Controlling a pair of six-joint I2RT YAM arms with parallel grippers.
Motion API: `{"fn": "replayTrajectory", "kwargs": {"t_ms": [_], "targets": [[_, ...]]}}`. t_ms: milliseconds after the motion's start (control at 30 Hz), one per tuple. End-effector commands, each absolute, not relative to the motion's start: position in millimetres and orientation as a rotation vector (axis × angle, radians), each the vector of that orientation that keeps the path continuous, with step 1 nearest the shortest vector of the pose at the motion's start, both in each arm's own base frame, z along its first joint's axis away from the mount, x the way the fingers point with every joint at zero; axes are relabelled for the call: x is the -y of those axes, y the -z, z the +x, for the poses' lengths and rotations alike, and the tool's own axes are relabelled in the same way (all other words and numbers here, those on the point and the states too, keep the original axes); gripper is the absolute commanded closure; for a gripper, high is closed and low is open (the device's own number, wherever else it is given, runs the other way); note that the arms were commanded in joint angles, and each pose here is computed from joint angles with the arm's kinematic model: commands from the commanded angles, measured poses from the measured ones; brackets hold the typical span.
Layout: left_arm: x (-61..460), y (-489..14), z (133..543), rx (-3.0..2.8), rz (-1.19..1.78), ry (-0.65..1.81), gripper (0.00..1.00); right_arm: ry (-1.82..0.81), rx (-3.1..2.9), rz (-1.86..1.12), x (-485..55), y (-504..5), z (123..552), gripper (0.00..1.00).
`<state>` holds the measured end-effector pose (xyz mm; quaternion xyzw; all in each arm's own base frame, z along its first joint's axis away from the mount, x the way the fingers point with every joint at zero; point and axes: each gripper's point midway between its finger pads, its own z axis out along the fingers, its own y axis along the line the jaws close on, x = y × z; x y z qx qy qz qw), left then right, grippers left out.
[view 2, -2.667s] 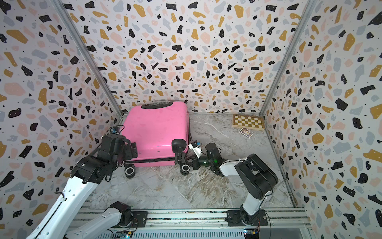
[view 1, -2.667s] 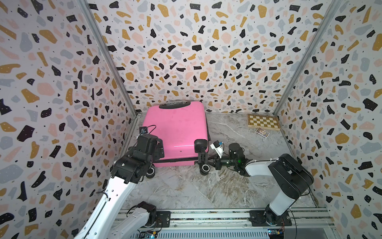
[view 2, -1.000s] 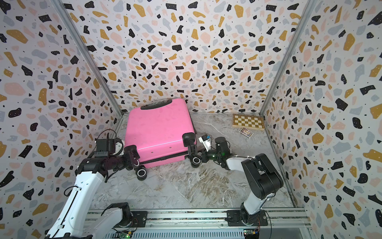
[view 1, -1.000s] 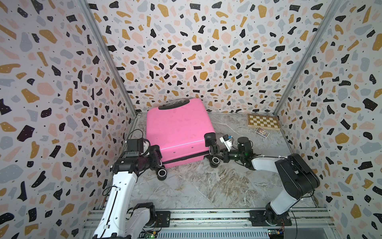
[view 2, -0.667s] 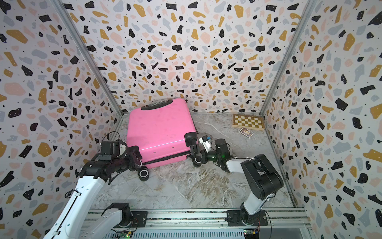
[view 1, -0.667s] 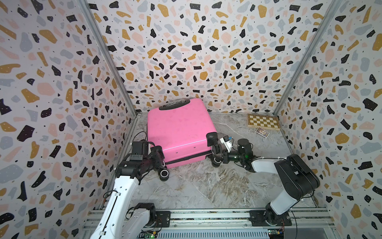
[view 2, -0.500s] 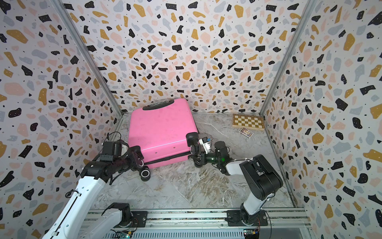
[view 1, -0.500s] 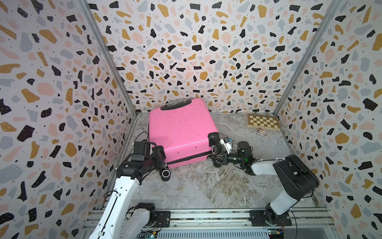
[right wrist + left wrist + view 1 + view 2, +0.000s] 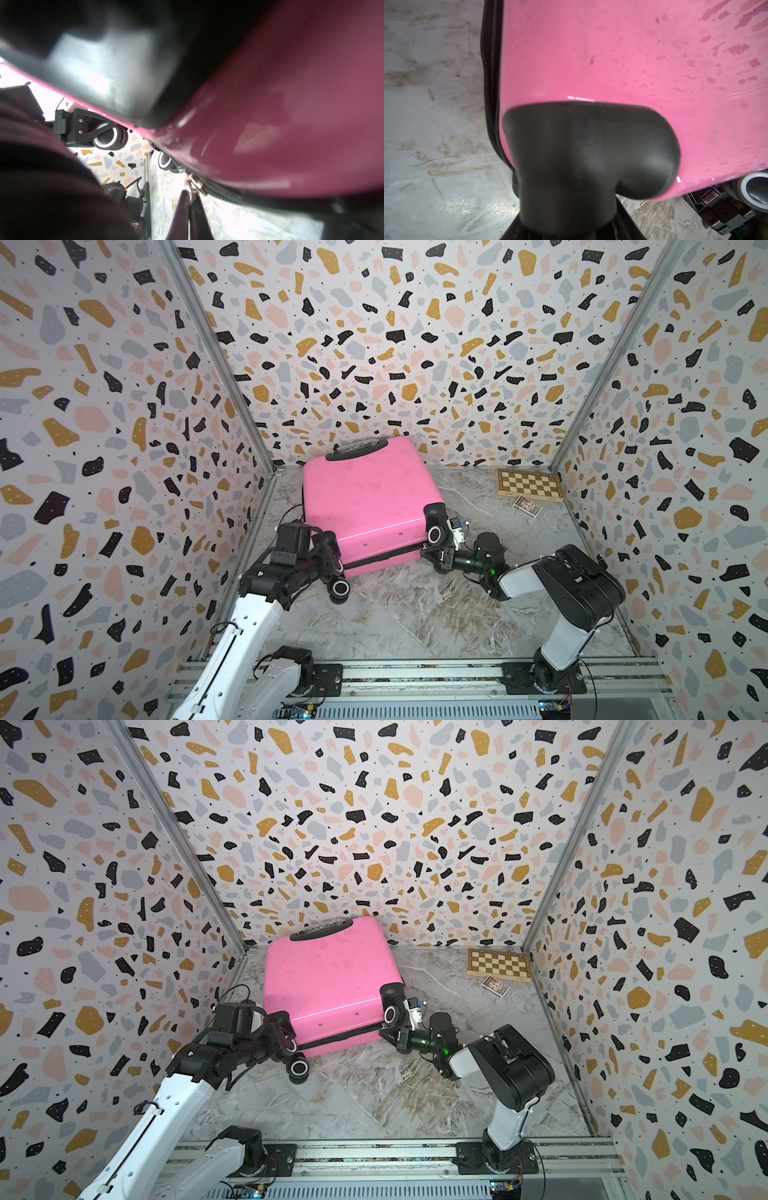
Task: Close the suitcase zippers
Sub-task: Adjust the suitcase at the center of the board.
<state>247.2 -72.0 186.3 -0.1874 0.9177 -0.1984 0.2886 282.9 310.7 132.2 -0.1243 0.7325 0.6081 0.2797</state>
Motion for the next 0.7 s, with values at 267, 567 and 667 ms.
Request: {"fn": "replayTrajectory", "kwargs": {"t_ms": [267, 567, 667], "targets": [[120, -237, 275, -2.224, -0.332, 0.803, 1.0, -1.847, -1.637, -0.647, -354, -208, 201, 1.0], [132, -237, 274, -2.215, -0.317, 0.826, 1.0, -1.891, -1.573, -0.616, -378, -220, 187, 1.0], [141, -236, 273, -2.223, -0.293, 0.839, 1.0, -1.911, -1.579, -0.649, -389, -218, 179, 1.0]]}}
